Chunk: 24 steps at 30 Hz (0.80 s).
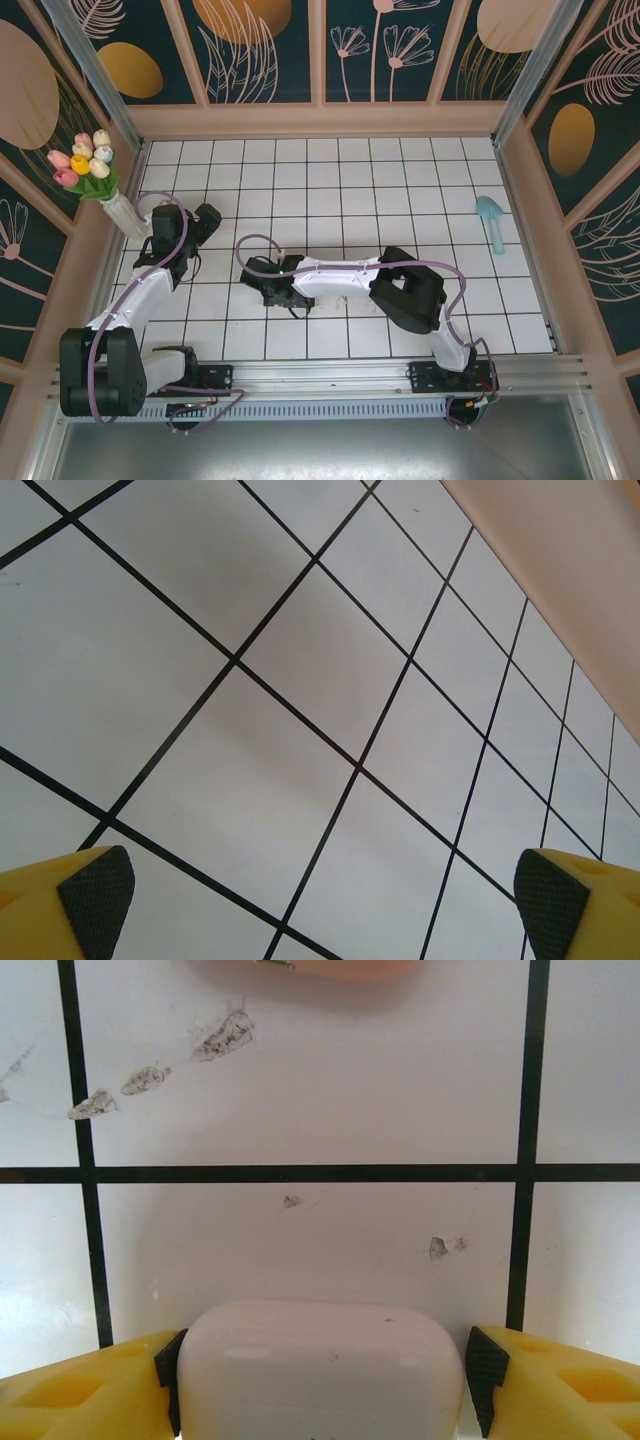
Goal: Insert the wireless bluetooth earbuds into the charging case
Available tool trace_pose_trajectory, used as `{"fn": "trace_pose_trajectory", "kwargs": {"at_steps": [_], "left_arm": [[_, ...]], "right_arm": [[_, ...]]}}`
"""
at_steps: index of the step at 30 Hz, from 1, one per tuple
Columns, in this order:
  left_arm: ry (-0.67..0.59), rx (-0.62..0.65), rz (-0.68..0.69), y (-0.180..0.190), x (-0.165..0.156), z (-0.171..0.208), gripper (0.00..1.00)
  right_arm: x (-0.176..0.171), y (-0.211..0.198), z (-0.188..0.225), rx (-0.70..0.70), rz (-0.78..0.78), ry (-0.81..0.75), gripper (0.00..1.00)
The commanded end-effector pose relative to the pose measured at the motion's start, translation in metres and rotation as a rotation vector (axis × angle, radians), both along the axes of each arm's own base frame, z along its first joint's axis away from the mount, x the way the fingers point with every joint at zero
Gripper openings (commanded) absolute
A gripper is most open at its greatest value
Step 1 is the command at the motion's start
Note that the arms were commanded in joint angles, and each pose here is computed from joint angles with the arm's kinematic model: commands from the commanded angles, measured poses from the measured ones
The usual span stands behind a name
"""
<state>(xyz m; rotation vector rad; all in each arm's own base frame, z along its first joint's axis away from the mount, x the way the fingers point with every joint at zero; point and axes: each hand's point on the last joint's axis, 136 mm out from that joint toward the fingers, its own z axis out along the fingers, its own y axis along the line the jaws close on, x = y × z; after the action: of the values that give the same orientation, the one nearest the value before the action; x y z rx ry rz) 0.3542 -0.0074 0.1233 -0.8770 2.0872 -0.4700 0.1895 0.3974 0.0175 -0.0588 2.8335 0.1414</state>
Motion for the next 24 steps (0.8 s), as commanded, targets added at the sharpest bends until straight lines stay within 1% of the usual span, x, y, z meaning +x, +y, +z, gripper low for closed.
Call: {"fn": "trace_pose_trajectory", "kwargs": {"at_steps": [1,15,19,24], "left_arm": [[-0.049,-0.011,0.003,0.0003,0.007,0.0182,0.99],[-0.05,-0.019,0.002,-0.0007,0.0074,0.0185,0.99],[-0.055,-0.023,-0.003,-0.0017,0.0082,0.02,0.99],[-0.076,-0.033,-0.027,-0.0062,0.0113,0.0258,0.99]], "right_arm": [[-0.0182,0.004,-0.0192,-0.011,0.0,0.051,0.72],[-0.0203,0.0034,-0.0271,-0.019,0.006,0.065,0.72],[-0.0205,0.0023,-0.0289,-0.02,0.006,0.067,0.68],[-0.0181,0.002,-0.0249,-0.013,0.002,0.056,0.6]]}}
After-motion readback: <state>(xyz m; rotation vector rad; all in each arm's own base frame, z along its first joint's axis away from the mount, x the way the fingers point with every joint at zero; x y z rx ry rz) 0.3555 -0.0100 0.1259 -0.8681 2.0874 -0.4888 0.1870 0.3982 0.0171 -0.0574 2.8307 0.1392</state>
